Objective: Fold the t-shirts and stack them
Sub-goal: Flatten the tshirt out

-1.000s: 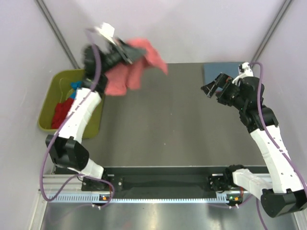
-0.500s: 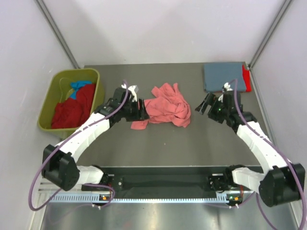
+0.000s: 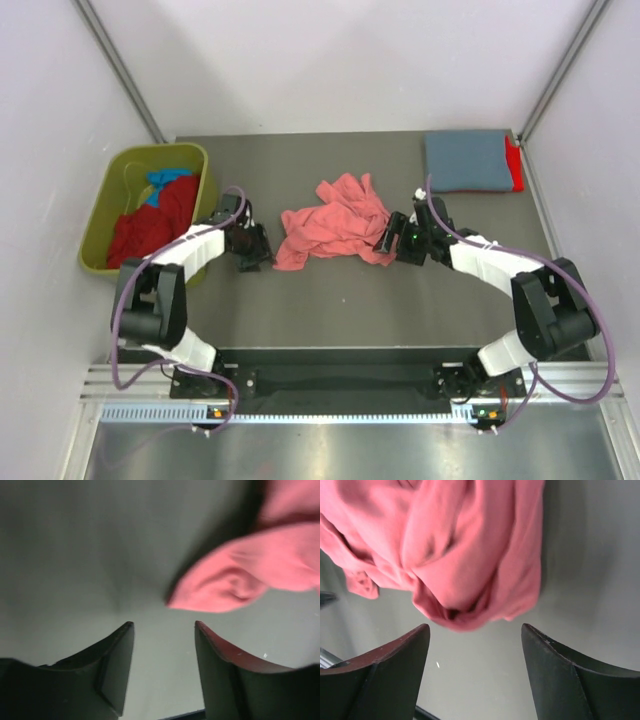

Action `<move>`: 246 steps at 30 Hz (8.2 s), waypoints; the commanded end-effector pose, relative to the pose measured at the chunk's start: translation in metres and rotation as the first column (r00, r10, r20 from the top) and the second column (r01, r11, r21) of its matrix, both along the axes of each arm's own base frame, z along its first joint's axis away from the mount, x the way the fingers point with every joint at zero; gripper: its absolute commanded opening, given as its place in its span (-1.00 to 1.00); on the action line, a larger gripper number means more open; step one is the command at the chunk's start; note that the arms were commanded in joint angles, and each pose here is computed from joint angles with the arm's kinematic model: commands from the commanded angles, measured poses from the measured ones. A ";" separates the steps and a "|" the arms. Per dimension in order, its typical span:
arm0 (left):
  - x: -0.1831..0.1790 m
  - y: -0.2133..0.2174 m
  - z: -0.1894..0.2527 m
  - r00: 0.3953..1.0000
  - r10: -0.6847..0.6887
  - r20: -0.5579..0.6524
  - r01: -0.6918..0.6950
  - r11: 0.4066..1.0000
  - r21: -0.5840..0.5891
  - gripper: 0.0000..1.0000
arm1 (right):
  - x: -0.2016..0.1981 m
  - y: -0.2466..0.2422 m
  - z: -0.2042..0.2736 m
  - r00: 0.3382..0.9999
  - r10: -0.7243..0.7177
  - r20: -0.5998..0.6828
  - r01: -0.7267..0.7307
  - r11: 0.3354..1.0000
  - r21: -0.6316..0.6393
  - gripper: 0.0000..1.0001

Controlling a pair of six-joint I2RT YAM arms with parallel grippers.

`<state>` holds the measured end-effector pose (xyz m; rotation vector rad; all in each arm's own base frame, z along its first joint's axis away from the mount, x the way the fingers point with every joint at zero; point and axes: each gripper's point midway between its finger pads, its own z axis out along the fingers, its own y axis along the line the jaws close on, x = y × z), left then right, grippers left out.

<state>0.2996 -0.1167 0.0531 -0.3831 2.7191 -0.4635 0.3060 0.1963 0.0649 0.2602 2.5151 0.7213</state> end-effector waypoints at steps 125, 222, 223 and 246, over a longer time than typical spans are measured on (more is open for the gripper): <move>0.046 0.030 0.451 0.499 0.132 0.857 -0.134 0.988 -0.075 -1.00 | 0.157 -0.237 0.315 0.652 -0.528 0.545 0.586 0.806 0.079 -1.00; -0.075 0.052 0.289 0.621 -0.016 0.783 -0.052 0.997 0.062 -1.00 | 0.087 -0.197 0.298 0.689 -0.461 0.559 0.668 0.702 -0.245 -1.00; -0.074 0.050 0.296 0.620 -0.033 0.784 -0.037 0.997 0.071 -1.00 | 0.055 -0.209 0.321 0.657 -0.475 0.586 0.689 0.694 -0.210 -1.00; -0.209 0.056 0.566 0.061 0.205 0.977 0.140 0.967 -0.212 -1.00 | -0.199 -0.218 0.515 0.157 -0.544 0.824 0.535 0.748 0.392 -1.00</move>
